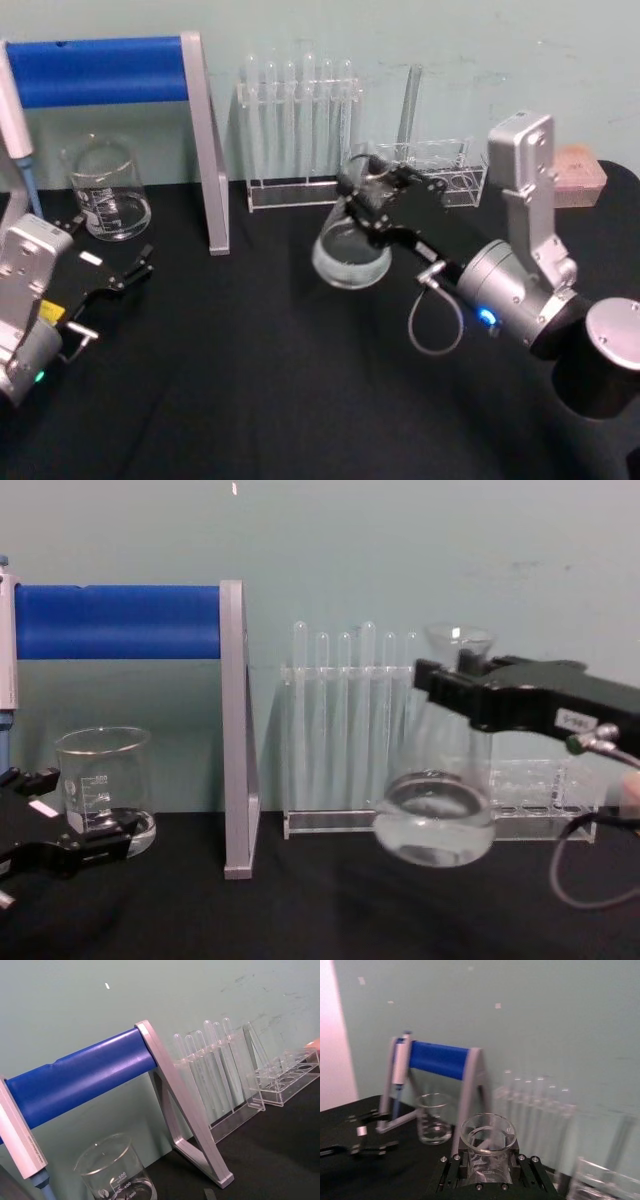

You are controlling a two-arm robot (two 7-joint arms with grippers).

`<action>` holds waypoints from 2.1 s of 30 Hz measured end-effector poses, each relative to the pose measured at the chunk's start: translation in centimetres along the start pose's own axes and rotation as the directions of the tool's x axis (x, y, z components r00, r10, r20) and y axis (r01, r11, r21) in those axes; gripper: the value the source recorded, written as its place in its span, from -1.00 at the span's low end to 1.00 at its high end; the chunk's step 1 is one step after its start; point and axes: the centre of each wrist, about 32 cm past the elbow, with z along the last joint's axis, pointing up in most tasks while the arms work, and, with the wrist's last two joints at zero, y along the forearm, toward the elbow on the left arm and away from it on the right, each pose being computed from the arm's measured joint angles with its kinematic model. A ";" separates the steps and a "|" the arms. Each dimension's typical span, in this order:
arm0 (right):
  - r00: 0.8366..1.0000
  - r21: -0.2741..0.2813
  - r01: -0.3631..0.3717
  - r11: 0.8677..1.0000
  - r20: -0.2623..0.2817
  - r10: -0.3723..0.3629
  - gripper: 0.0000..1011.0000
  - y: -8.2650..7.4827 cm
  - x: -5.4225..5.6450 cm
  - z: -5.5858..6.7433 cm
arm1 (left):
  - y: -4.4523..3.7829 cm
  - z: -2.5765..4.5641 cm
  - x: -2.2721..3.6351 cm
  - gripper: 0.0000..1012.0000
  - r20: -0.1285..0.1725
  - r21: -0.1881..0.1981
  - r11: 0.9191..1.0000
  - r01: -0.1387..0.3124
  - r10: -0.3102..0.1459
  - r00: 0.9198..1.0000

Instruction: Grasp the erlenmeyer flask with one hand, shake it three times, then place it back.

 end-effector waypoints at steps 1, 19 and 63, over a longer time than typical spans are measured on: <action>1.000 -0.002 -0.014 1.000 -0.001 0.014 -0.10 0.0 -0.2 0.0 | 0.00 0.00 0.00 0.98 0.000 0.000 1.000 0.000 0.000 1.000; 0.963 -0.026 -0.270 0.963 -0.018 0.269 -0.10 -0.1 -4.5 -0.1 | 0.00 0.00 0.00 0.98 0.000 0.000 1.000 0.000 0.000 1.000; 0.989 0.012 0.143 0.990 0.032 -0.143 -0.10 -0.5 2.7 0.4 | 0.00 0.00 0.00 0.98 0.000 0.000 1.000 0.000 0.000 1.000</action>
